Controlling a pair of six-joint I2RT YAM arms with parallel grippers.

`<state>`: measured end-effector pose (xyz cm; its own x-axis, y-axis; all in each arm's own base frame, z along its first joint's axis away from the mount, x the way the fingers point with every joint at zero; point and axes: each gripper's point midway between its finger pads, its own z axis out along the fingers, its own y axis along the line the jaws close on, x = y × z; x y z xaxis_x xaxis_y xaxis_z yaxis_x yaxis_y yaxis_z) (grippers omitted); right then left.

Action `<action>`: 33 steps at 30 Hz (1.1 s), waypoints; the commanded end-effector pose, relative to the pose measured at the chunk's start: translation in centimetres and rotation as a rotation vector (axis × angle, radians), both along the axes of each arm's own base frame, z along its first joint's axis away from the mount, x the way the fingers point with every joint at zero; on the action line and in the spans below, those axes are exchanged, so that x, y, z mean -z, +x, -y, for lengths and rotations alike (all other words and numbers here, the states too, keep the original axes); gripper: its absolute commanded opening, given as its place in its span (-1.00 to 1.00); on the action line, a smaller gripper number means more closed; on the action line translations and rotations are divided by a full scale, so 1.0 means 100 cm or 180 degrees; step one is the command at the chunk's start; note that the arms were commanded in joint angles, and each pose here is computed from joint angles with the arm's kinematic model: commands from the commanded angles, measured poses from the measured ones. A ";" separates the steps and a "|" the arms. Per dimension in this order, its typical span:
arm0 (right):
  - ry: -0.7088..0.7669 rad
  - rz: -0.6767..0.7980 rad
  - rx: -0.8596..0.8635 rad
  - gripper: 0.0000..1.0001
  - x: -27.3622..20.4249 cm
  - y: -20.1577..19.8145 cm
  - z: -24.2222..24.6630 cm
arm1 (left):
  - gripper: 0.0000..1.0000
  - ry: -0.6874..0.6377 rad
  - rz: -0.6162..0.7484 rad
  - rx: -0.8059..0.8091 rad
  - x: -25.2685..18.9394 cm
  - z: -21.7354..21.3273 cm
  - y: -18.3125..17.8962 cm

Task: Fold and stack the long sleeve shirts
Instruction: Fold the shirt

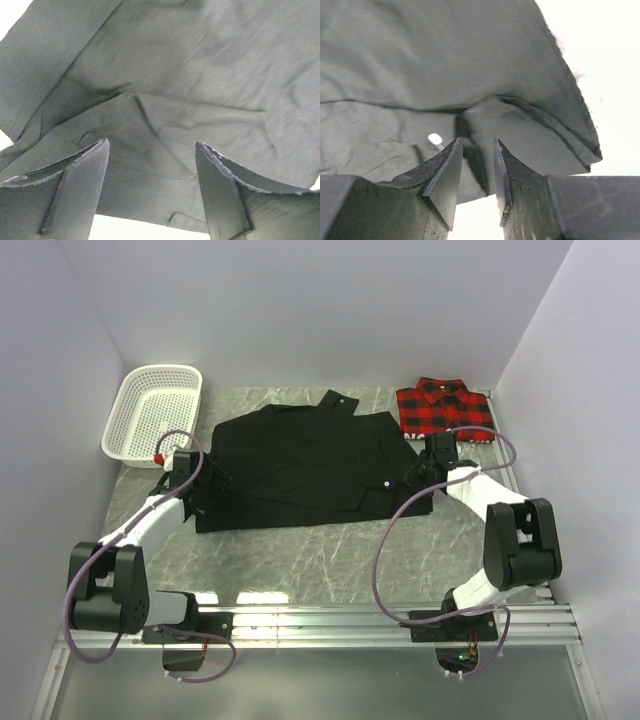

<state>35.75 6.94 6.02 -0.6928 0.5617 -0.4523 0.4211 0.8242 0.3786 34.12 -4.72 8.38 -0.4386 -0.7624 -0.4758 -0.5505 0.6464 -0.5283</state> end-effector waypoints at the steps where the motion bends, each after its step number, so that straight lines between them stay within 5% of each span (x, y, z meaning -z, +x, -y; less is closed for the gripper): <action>1: -0.0078 -0.0307 0.0156 -0.24 0.026 -0.012 0.010 | 0.46 -0.0057 -0.0308 0.0177 0.024 0.007 -0.013; 13: -0.0397 -0.1254 -0.0081 -0.21 0.066 -0.099 0.026 | 0.41 -0.0467 -0.1273 0.0233 0.090 0.012 -0.087; 21: -0.0043 -0.1465 -0.0236 -0.15 0.063 -0.171 0.011 | 0.42 -0.1333 -0.1390 0.0052 0.091 0.020 -0.140; 24: 0.0012 -0.1257 -0.0256 -0.15 0.046 -0.178 0.008 | 0.42 -0.1506 -0.1298 -0.0039 0.079 0.027 -0.148; 30: -0.0039 0.0199 -0.0464 -0.06 -0.043 -0.129 -0.002 | 0.52 -0.0933 -0.0727 -0.0185 0.023 -0.004 -0.124; 31: -0.0032 0.0456 -0.0497 0.26 -0.063 -0.116 -0.004 | 0.55 -0.0737 -0.0464 -0.0108 -0.001 -0.011 -0.110; 33: 0.0016 0.0607 -0.0691 0.43 -0.072 -0.104 -0.014 | 0.62 -0.0429 -0.0258 -0.0146 -0.025 -0.028 -0.092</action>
